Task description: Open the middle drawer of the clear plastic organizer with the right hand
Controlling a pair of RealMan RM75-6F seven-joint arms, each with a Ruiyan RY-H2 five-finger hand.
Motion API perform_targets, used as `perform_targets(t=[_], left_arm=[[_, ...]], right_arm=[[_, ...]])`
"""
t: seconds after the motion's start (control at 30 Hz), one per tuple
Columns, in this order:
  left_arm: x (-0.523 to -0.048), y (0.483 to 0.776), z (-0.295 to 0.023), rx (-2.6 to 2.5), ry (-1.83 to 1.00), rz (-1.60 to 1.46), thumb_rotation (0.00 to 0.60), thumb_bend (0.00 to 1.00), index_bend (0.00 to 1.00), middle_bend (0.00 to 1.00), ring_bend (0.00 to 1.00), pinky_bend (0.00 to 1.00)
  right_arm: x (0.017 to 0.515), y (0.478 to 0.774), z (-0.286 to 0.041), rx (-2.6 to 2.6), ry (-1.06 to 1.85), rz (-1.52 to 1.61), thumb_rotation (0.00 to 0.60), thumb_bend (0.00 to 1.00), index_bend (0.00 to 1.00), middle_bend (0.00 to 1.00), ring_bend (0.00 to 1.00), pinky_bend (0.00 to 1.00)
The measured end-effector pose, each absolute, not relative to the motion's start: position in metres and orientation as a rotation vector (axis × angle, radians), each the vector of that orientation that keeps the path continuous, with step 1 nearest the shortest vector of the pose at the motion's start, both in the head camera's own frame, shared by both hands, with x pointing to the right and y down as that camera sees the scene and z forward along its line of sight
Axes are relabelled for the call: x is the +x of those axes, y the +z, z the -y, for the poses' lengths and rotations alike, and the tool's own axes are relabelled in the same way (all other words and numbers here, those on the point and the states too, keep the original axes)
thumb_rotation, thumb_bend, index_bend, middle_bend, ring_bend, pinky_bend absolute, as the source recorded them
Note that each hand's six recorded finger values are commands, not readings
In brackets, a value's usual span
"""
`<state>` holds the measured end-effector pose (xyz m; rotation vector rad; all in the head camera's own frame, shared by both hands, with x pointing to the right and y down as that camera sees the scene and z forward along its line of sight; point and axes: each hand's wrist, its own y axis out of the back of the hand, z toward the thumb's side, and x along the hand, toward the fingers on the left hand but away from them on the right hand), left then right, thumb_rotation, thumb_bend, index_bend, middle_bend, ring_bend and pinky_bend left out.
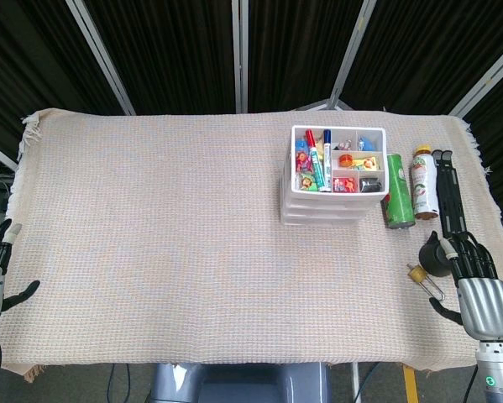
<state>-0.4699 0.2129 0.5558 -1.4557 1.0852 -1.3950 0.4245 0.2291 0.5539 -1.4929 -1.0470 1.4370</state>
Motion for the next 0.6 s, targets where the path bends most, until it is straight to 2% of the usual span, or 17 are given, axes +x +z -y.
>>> perform_targets(t=[0.6], left_arm=[[-0.4676, 0.5550, -0.2129, -1.470, -1.410, -1.062, 0.600, 0.15, 0.00, 0.00, 0.00, 0.00]], right_arm=[[0.4233, 0.5543, -0.2291, -1.524, 1.438, 1.059, 0.600, 0.06, 0.00, 0.00, 0.00, 0.00]])
